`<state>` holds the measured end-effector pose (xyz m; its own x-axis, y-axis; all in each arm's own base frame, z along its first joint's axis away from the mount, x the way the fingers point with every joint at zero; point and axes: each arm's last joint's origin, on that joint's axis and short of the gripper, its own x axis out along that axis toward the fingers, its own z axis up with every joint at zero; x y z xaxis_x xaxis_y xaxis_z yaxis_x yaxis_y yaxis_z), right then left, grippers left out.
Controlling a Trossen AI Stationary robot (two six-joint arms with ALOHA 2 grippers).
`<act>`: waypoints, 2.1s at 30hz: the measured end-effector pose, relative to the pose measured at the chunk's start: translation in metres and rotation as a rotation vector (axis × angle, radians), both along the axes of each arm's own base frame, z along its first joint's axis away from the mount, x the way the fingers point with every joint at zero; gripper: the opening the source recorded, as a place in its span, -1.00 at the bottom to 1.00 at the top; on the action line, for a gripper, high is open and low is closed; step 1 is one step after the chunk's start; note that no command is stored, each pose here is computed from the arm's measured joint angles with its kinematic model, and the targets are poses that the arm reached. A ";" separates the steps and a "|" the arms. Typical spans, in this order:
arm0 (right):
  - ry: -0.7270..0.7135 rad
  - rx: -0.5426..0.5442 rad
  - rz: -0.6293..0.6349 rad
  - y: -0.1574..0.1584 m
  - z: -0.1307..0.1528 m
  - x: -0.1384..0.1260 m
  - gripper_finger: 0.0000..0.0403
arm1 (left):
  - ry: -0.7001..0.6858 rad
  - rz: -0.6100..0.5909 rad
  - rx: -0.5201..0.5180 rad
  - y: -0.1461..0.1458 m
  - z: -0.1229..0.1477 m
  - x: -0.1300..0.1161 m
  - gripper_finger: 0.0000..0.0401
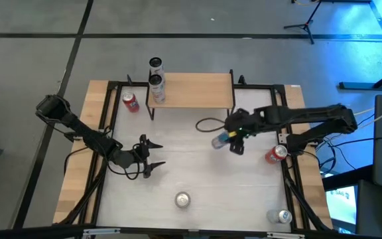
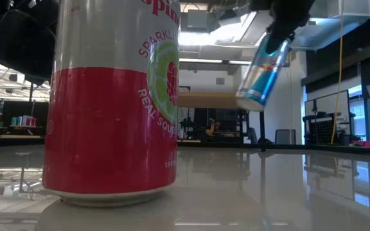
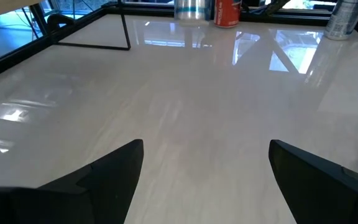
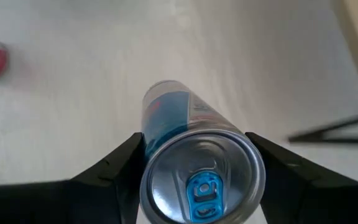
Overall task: Place canned beverage on shelf
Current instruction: Put the top blue soda can on the shelf
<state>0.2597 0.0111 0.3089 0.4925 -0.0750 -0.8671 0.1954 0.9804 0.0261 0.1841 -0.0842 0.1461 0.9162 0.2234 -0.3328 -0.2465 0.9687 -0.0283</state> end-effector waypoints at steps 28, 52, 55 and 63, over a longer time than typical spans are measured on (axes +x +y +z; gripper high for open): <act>0.296 -0.089 0.173 -0.002 -0.061 0.129 0.17 | -0.005 0.000 -0.003 0.000 0.000 0.000 0.68; 0.164 -0.113 0.201 0.002 -0.013 0.102 0.54 | 0.001 0.001 -0.001 0.000 0.000 0.000 0.68; 0.119 -0.128 0.203 0.006 -0.012 0.092 0.54 | 0.002 -0.003 -0.003 0.000 0.000 0.000 0.68; -0.070 -0.124 0.173 0.003 -0.025 0.043 0.54 | 0.010 -0.038 -0.017 -0.001 0.000 0.000 0.68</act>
<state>0.3031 0.0146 0.2843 0.5658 -0.0880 -0.8198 0.0256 0.9957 -0.0893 0.1842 -0.0854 0.1457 0.9206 0.1827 -0.3451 -0.2100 0.9768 -0.0430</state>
